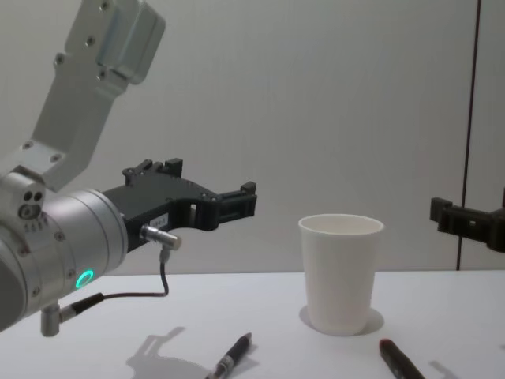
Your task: Place the pen into the pen holder.
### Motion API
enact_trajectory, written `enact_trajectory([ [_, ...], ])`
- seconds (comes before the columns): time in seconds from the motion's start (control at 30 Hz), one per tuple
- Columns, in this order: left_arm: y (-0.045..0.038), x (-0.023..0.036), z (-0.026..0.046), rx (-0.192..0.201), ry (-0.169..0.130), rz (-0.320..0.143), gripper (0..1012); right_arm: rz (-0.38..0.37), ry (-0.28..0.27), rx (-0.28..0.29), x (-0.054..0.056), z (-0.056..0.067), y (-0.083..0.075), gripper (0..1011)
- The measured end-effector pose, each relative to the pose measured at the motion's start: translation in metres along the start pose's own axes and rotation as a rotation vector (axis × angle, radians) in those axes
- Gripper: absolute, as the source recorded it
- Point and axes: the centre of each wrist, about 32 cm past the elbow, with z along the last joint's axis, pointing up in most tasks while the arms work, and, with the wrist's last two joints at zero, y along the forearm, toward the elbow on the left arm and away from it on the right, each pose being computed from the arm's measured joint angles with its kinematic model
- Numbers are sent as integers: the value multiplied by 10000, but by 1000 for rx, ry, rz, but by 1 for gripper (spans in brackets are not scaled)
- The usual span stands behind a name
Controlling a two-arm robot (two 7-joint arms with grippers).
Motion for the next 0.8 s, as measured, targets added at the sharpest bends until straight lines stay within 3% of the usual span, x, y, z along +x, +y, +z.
enact_trajectory([
  [0.47,10,10,-2,4,0,-8,1001,0,0,0,0,0,0,1002],
  [0.8,83,67,11,23,10,-24,1001,0,0,0,0,0,0,1002],
])
